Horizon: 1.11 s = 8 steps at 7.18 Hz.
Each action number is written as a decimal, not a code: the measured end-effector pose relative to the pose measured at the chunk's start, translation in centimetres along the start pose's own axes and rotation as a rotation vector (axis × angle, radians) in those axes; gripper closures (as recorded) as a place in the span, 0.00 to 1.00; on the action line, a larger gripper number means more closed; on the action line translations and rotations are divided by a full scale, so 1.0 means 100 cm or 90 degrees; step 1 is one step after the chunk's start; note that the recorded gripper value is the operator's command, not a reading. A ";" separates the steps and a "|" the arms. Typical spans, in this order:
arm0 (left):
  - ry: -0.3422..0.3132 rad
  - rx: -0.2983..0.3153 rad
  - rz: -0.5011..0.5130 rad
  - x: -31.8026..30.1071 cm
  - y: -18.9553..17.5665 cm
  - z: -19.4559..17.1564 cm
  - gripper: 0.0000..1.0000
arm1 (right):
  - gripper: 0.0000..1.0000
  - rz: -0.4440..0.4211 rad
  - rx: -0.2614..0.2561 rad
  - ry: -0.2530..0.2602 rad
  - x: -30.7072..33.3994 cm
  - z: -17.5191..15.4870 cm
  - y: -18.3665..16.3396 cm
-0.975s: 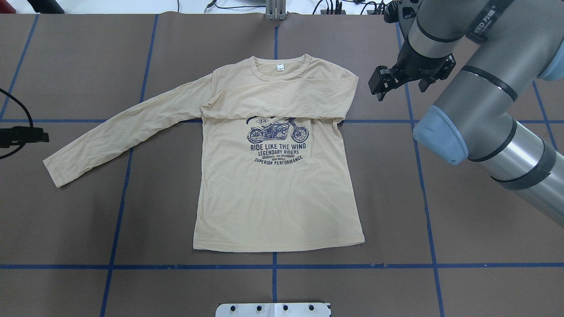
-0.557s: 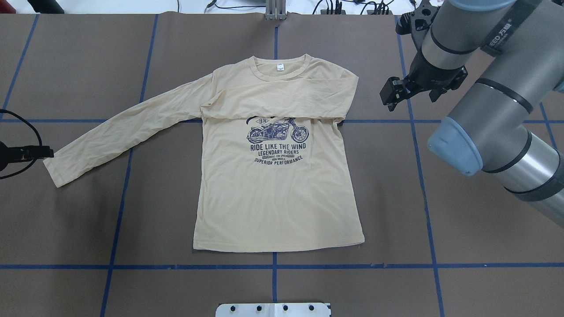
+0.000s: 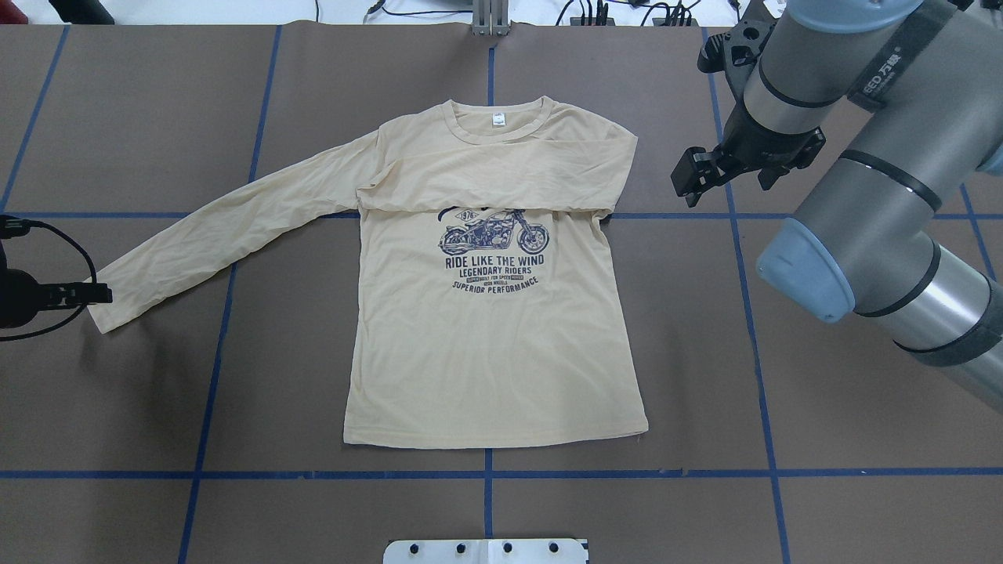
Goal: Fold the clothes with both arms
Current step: 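Grasp the other sleeve cuff with the left gripper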
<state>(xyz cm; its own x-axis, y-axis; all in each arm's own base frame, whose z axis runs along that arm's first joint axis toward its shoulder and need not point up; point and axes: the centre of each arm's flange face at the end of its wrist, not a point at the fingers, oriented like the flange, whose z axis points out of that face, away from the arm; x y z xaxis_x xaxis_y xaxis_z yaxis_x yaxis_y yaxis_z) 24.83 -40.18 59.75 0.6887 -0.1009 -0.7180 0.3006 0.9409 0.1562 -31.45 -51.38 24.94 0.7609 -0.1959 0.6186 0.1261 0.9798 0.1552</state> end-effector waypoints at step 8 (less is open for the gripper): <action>-0.005 -0.009 0.006 0.007 -0.001 0.019 0.31 | 0.00 -0.002 -0.003 -0.002 -0.006 0.003 0.003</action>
<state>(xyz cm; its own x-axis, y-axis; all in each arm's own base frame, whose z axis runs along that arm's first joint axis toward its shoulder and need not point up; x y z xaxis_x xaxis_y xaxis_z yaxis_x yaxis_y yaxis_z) 26.56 -40.93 60.52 0.6967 -0.0947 -0.7110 0.2855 0.9460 0.1537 -32.08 -51.03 24.89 0.7587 -0.1992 0.6203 0.1318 0.9794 0.1533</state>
